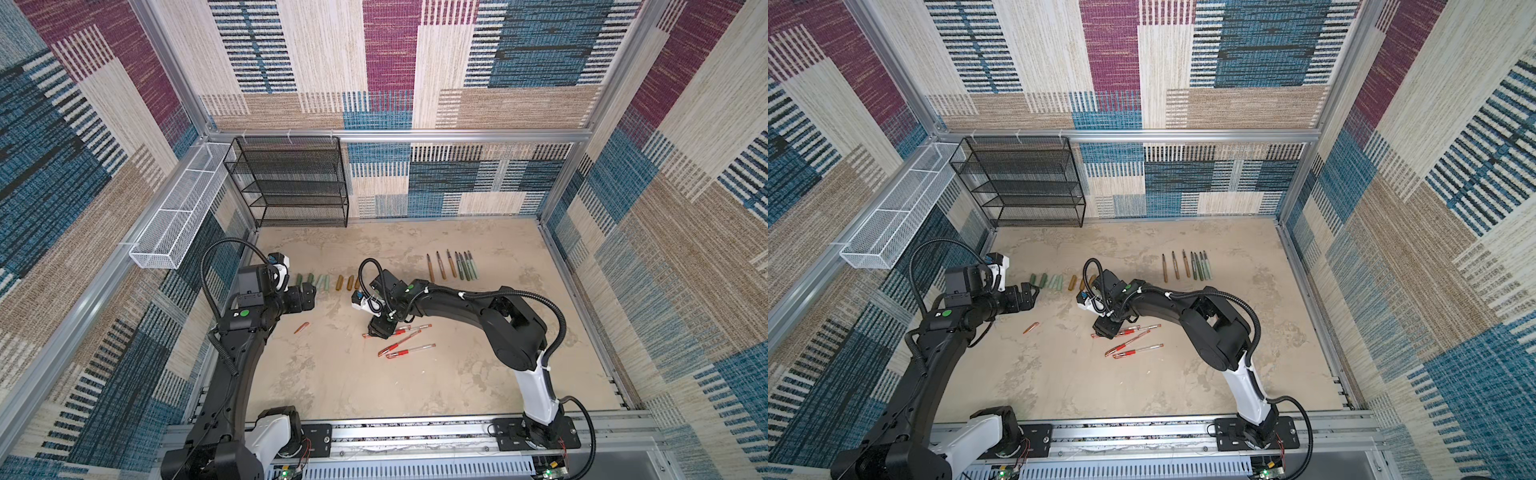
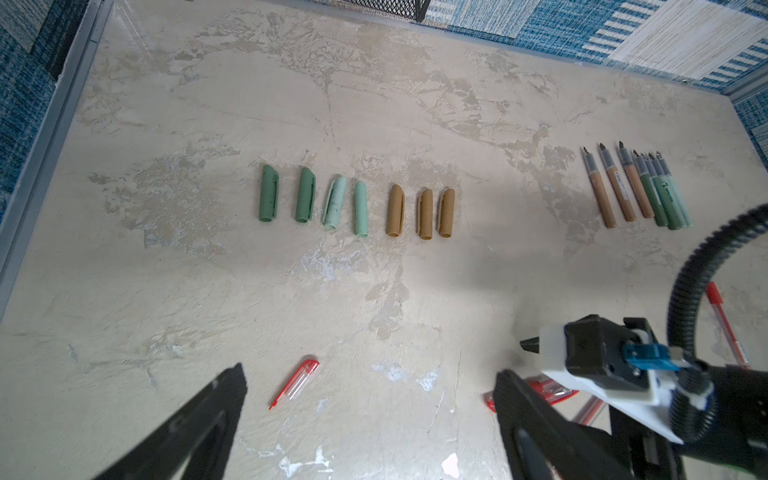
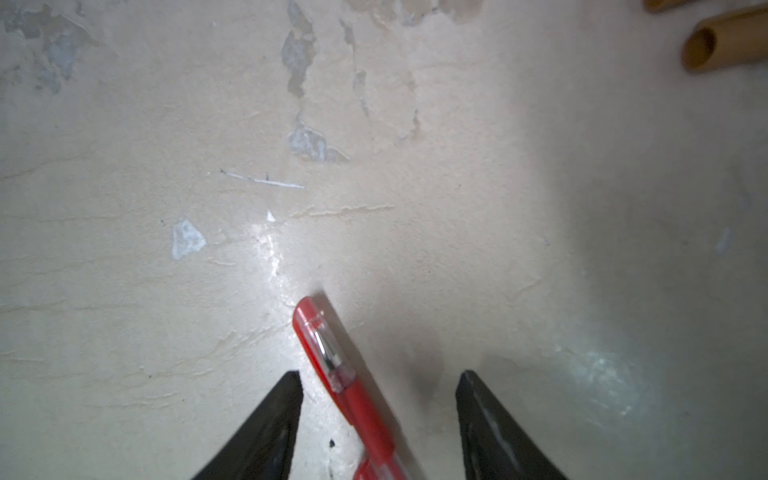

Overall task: Open the pen caps
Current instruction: 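Reach the right gripper to the red gel pen cluster, grasp one and lift it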

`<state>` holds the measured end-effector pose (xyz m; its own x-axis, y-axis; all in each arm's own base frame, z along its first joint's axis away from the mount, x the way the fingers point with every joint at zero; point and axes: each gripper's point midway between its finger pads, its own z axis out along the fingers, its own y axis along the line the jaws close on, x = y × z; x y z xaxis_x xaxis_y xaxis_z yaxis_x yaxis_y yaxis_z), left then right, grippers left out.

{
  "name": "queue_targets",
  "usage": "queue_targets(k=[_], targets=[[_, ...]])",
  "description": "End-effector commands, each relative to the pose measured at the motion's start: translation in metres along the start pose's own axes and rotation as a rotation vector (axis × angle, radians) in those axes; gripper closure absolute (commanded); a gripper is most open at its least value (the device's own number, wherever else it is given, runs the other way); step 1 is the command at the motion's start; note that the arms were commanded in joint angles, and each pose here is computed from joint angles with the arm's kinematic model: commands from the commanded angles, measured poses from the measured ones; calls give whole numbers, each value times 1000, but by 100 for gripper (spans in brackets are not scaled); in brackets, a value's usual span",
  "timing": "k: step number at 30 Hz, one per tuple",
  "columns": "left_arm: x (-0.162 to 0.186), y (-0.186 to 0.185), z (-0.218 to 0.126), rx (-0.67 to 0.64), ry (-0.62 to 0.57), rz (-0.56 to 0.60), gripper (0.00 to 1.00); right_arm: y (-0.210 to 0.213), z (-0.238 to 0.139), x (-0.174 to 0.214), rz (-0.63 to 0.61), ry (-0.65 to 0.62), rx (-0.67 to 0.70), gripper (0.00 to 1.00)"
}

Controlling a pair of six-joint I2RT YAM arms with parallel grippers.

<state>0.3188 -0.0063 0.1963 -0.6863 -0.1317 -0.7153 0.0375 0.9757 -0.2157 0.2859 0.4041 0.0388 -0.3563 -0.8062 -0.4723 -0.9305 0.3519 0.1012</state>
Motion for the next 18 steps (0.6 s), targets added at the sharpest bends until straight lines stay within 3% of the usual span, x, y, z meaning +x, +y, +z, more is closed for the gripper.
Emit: queue_targets(k=[1, 9, 18], targets=[[-5, 2, -1, -10, -10, -6, 3, 4, 3, 1, -44, 4, -22, 38], [-5, 3, 0, -10, -6, -14, 3, -20, 13, 12, -51, 66, 81, 45], [-5, 2, 0, -7, -7, -20, 3, -80, 4, 17, 35, 104, 184, 49]])
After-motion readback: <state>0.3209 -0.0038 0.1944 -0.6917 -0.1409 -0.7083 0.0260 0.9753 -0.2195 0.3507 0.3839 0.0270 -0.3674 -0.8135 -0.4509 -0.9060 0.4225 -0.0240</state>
